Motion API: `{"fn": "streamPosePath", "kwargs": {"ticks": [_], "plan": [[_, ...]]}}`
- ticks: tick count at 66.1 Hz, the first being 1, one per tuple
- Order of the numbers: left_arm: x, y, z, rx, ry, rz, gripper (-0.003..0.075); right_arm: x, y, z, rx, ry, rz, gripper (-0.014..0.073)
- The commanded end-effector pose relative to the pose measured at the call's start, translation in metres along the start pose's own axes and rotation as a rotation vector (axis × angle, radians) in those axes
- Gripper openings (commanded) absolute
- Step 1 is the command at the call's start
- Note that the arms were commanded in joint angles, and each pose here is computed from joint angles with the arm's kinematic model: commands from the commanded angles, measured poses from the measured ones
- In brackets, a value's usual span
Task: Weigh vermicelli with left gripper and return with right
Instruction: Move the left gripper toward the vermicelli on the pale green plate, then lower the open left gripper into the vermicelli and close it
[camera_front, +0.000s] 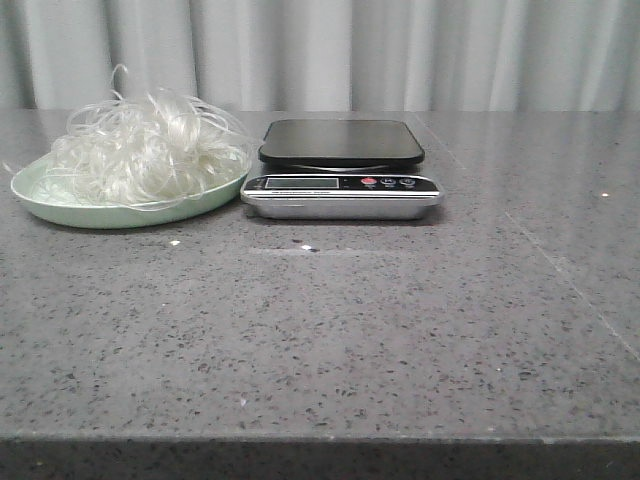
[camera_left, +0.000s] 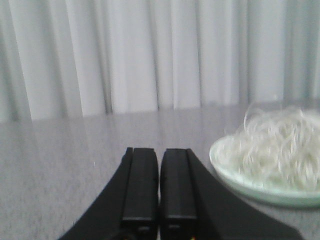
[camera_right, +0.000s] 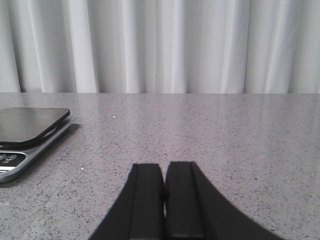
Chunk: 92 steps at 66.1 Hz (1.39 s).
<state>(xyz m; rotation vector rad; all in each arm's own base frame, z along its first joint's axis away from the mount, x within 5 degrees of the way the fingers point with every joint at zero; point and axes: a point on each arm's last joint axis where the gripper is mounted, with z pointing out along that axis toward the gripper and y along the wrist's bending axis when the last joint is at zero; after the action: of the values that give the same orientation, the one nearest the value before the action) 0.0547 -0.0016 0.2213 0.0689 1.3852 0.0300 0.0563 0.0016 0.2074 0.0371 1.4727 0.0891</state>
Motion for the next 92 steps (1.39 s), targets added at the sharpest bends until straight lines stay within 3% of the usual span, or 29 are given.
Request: {"fn": "streamPosePath", "kwargs": {"ticks": [1,12,27,35,46,56,64,77,83,92], "plan": [[-0.025,0.006,-0.006,-0.052,-0.285,-0.104,0.0127,-0.010,0.001,-0.002,-0.006,-0.096,-0.007,0.0167],[-0.070,0.008,-0.008,-0.043,-0.332,-0.128,0.0127,-0.010,0.001,-0.002,-0.006,-0.096,-0.007,0.0167],[-0.142,0.009,0.013,0.003,-0.149,-0.077,0.0127,-0.010,0.001,-0.002,-0.006,-0.095,-0.007,0.0167],[-0.149,0.007,0.034,0.028,0.000,-0.116,0.0127,-0.010,0.001,-0.002,-0.006,-0.095,-0.007,0.0167],[-0.144,0.007,0.058,0.028,0.046,-0.183,0.0127,-0.010,0.001,-0.002,-0.006,-0.095,-0.007,0.0167],[-0.133,0.004,0.082,0.046,0.193,-0.243,0.0134,-0.010,0.001,-0.002,-0.006,-0.095,-0.007,0.0167],[-0.134,0.000,0.106,0.076,0.357,-0.240,0.0240,-0.010,0.001,-0.002,-0.006,-0.095,-0.007,0.0167],[-0.142,-0.006,0.151,0.130,0.548,-0.239,0.0578,-0.010,0.001,-0.002,-0.006,-0.095,-0.007,0.0167],[-0.140,-0.014,0.171,0.176,0.616,-0.250,0.0629,-0.010,0.001,-0.002,-0.006,-0.095,-0.007,0.0167],[-0.134,-0.041,0.204,0.282,0.688,-0.249,0.0629,-0.010,0.001,-0.002,-0.006,-0.095,-0.007,0.0167]]}}
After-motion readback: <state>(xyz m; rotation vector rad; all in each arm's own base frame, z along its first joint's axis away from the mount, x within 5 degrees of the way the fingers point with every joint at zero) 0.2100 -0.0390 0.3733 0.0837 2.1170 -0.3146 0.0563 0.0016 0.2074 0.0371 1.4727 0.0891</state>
